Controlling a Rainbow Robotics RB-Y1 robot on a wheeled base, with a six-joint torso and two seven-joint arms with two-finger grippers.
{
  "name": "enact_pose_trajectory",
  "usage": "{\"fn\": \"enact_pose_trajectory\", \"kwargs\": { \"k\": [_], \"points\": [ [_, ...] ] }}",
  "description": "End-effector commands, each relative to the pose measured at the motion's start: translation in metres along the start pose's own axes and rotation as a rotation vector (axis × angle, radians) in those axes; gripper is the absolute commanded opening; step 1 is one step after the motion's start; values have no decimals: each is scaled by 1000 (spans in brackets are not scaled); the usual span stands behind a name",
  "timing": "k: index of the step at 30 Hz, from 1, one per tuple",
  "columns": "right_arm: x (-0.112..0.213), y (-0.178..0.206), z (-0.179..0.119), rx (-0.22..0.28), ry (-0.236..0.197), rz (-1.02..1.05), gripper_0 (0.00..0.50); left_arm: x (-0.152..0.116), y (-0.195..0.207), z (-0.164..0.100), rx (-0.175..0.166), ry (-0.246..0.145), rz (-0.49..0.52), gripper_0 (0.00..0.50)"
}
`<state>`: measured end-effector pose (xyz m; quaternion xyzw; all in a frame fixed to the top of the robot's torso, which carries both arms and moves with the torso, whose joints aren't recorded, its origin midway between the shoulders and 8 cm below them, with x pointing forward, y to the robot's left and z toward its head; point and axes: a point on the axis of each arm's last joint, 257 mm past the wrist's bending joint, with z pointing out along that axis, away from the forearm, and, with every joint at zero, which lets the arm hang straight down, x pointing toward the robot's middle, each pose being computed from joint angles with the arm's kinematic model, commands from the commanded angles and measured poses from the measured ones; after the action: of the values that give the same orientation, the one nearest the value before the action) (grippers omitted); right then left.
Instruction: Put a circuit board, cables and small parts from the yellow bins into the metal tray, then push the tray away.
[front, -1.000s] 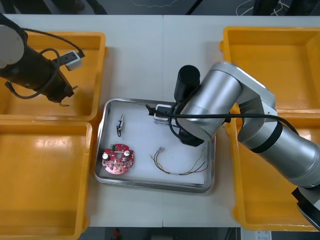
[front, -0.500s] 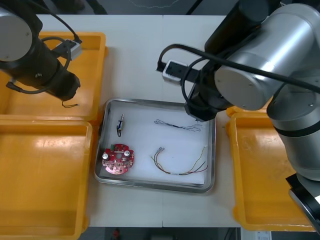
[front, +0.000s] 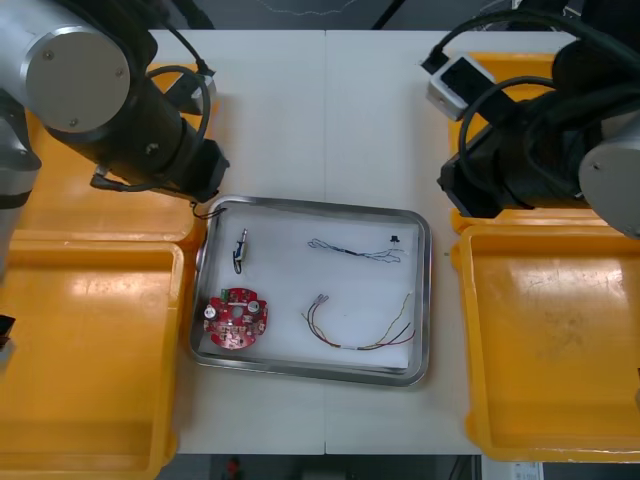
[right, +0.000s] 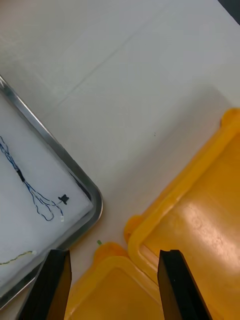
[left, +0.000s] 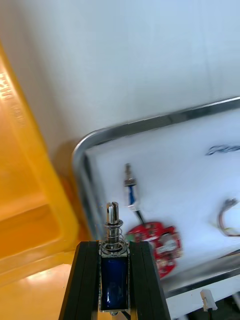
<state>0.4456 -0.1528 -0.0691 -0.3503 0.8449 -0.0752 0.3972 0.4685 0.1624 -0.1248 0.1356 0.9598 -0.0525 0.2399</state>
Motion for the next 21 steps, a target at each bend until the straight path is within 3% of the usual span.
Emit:
{"fn": "enact_pose_trajectory", "kwargs": {
  "k": [1,8,15,21],
  "points": [
    [27,-34,-19,88,1,135,500,-16,-35,-13,-6,-65,22,2],
    [70,-65,-28,153,39,326,500,7,-71,11,-10,-3,-21,2],
    [122,-90,-34,210,108,458,500,33,-83,43,-97,54,-31,3],
    [157,-100,-40,235,155,534,500,33,-84,71,-114,54,-32,3]
  ]
}}
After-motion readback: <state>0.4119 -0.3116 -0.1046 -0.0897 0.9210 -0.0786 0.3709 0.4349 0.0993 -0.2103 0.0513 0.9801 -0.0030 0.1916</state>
